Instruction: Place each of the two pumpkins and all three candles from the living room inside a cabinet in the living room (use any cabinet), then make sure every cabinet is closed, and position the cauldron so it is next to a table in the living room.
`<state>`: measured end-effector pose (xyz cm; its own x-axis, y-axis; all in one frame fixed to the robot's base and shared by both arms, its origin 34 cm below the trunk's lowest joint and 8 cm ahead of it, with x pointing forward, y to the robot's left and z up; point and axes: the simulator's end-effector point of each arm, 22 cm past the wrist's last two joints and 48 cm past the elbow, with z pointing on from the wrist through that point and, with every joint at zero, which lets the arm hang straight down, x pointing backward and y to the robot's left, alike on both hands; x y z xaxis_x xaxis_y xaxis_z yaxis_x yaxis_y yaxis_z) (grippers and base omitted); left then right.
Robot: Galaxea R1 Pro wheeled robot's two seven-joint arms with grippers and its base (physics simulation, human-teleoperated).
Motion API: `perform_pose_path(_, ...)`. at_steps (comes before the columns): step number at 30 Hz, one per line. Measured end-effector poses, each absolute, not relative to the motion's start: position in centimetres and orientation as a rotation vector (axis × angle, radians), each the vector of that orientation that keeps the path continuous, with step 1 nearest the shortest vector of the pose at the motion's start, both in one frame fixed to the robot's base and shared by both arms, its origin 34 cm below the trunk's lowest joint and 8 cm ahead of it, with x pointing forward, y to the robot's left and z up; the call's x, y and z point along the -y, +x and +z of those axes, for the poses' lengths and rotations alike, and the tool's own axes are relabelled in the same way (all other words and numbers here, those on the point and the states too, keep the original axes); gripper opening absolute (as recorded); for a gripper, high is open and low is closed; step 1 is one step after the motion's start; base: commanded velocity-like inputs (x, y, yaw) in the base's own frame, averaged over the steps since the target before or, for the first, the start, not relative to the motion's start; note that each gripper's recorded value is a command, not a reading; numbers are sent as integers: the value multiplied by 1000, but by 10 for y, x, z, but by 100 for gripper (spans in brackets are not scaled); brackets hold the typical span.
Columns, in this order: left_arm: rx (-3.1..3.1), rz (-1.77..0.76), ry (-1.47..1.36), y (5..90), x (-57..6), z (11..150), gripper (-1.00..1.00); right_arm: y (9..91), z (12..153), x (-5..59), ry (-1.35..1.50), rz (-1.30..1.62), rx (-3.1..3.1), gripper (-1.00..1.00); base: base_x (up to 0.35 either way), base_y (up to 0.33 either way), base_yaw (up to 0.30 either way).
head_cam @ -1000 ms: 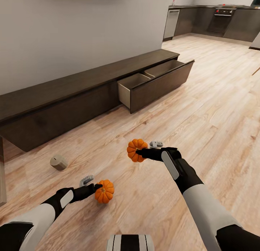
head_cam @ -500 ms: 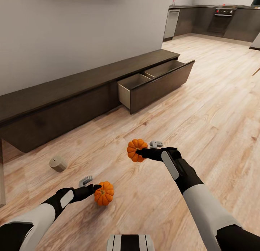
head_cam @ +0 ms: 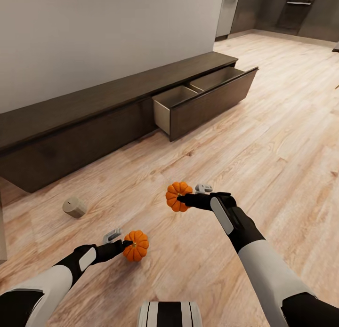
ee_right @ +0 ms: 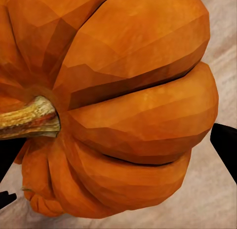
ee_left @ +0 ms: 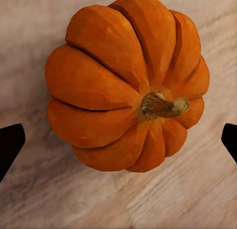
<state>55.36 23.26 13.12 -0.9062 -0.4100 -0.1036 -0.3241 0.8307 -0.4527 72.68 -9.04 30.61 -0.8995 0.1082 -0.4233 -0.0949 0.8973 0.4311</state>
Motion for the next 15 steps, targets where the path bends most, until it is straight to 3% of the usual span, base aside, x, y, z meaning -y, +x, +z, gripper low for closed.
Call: perform_pose_path(15,-2818,-642,-567,553,-233,131,100,725,304,90,14,627,-2623,-100,23,0,0)
